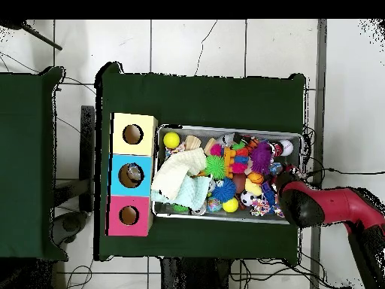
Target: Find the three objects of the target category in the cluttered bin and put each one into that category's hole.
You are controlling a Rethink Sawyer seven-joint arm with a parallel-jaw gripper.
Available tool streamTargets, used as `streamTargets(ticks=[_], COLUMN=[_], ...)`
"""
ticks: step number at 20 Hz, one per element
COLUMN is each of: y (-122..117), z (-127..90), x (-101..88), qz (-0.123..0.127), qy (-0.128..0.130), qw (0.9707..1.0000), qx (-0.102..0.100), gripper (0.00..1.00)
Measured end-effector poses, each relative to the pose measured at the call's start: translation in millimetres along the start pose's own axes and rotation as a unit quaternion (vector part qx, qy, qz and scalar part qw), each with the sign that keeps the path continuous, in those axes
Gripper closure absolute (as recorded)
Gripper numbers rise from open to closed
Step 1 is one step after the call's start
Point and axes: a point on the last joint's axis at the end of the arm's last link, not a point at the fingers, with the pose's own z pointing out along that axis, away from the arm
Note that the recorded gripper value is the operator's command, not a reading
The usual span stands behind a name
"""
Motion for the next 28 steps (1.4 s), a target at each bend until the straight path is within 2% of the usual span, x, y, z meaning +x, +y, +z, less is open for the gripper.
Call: streamTargets(ticks=[5, 9, 20, 28], y=[-1, -1, 7, 26], z=[-10, -14, -14, -11], x=[11.8, 16.4, 15.9, 22.7], qz=[0.005, 0.0, -0.019, -0.061], qy=[0.009, 0.014, 0.014, 0.021], qw=[0.9999, 0.9999, 0.9997, 0.9979], qx=[-0.004, -0.005, -0.01, -0.013], gripper=[0.0, 0.0, 0.0, 0.0])
